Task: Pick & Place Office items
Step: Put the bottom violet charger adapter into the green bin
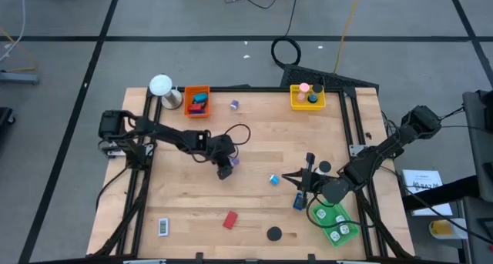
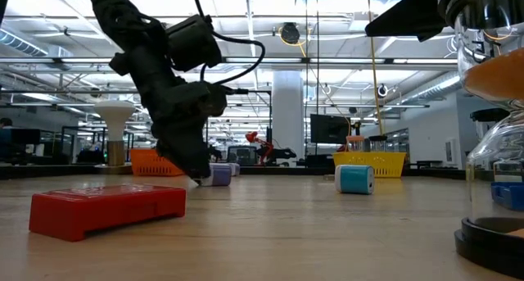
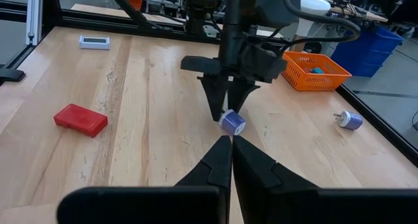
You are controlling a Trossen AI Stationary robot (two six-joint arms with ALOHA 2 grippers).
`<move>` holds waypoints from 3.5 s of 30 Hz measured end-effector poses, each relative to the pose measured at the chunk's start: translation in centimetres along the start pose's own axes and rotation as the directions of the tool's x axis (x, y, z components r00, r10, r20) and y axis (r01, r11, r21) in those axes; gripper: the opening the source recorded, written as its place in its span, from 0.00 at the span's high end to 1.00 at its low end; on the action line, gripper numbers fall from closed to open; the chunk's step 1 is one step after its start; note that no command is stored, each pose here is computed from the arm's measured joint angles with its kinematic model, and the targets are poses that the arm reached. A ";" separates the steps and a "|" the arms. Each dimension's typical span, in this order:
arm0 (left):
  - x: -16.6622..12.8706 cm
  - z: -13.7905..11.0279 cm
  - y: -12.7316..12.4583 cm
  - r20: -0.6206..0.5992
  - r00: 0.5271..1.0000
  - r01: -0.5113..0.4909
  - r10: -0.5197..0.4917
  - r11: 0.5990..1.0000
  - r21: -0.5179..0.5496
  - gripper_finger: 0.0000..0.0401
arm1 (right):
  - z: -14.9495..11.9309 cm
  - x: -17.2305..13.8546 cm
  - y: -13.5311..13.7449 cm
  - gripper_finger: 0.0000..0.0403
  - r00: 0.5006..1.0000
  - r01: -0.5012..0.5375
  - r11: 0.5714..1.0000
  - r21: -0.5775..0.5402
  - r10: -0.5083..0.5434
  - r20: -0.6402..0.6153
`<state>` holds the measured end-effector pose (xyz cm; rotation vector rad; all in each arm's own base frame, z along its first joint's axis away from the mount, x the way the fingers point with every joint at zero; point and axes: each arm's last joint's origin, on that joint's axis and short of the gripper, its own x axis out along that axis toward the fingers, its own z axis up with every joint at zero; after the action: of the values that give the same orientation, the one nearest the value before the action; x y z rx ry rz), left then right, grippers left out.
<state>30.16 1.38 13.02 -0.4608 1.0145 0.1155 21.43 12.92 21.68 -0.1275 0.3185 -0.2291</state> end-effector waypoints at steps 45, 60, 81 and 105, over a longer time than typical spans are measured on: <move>-2.1 1.9 -2.2 0.110 0.993 -0.064 -0.044 0.579 0.813 0.29 | 0.1 0.0 0.0 0.99 1.000 -0.001 1.000 0.008 0.001 0.007; 0.2 1.4 -0.8 0.036 0.999 -0.019 -0.019 0.564 0.826 0.32 | 0.1 0.0 0.0 0.99 1.000 -0.002 1.000 0.012 0.002 0.010; 0.5 0.4 -2.6 0.046 0.998 -0.065 0.046 0.677 0.733 0.32 | 0.1 0.0 0.0 0.99 1.000 -0.002 1.000 0.012 0.002 0.010; 0.8 0.2 -2.3 -0.017 1.000 0.022 -0.014 0.653 0.757 0.56 | 0.2 0.0 0.0 0.99 1.000 -0.003 1.000 0.017 0.003 0.015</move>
<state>31.43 -0.69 13.14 0.3128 0.9698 -0.3362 21.50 12.97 21.87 -0.1119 0.3016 -0.2277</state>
